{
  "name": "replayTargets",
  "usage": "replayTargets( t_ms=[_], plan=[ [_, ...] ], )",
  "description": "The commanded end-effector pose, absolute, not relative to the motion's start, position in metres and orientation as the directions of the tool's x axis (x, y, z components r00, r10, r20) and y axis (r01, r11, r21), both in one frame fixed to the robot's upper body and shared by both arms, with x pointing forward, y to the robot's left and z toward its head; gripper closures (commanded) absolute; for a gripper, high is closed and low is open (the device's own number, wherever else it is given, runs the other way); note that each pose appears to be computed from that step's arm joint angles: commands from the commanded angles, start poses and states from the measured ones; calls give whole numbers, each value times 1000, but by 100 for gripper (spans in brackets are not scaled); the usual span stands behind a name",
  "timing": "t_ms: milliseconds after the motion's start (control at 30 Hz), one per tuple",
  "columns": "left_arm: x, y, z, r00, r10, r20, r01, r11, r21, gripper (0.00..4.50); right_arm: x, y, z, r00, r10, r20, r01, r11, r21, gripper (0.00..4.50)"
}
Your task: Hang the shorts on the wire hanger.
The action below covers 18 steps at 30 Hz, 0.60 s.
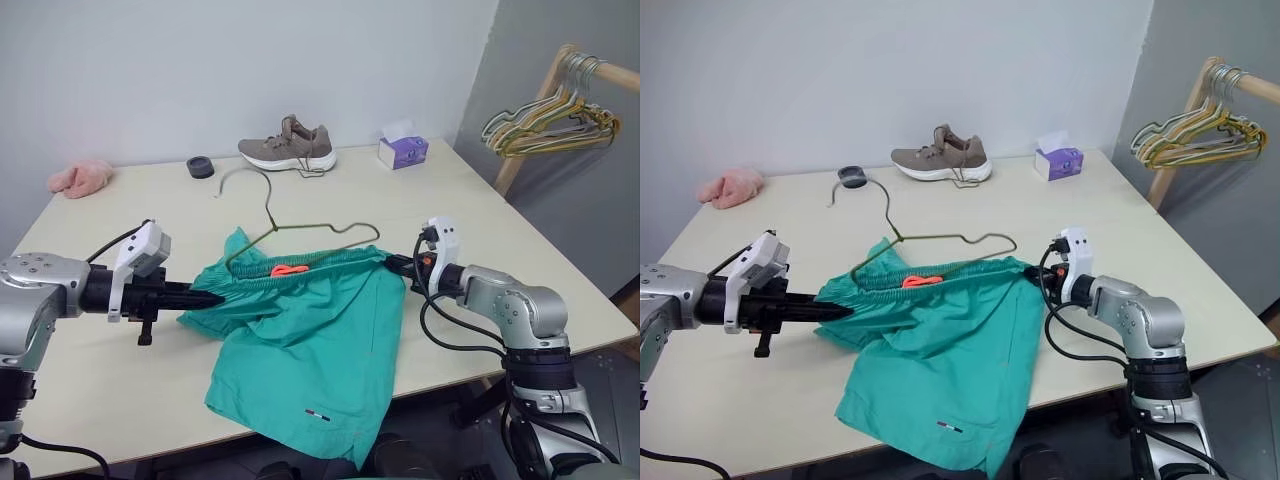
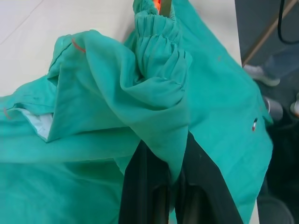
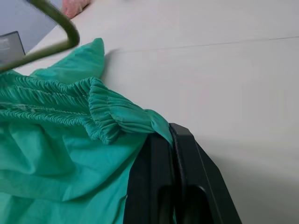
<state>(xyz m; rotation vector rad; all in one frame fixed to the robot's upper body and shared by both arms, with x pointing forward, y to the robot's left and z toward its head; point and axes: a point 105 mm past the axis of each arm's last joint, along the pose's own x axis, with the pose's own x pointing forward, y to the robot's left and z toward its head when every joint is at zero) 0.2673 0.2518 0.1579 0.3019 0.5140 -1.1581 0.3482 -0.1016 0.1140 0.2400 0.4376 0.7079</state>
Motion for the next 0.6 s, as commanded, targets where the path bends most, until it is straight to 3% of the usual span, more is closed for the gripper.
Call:
replayTargets(
  t_ms=[33, 600],
  plan=[
    [268, 270, 170, 347, -743, -573, 912, 410, 20, 450, 362, -145, 131, 802, 520, -293, -441, 847, 295, 447],
    [272, 298, 158, 368, -614, -699, 901, 421, 104, 450, 360, -151, 140, 810, 515, -280, -442, 850, 285, 447]
  ],
)
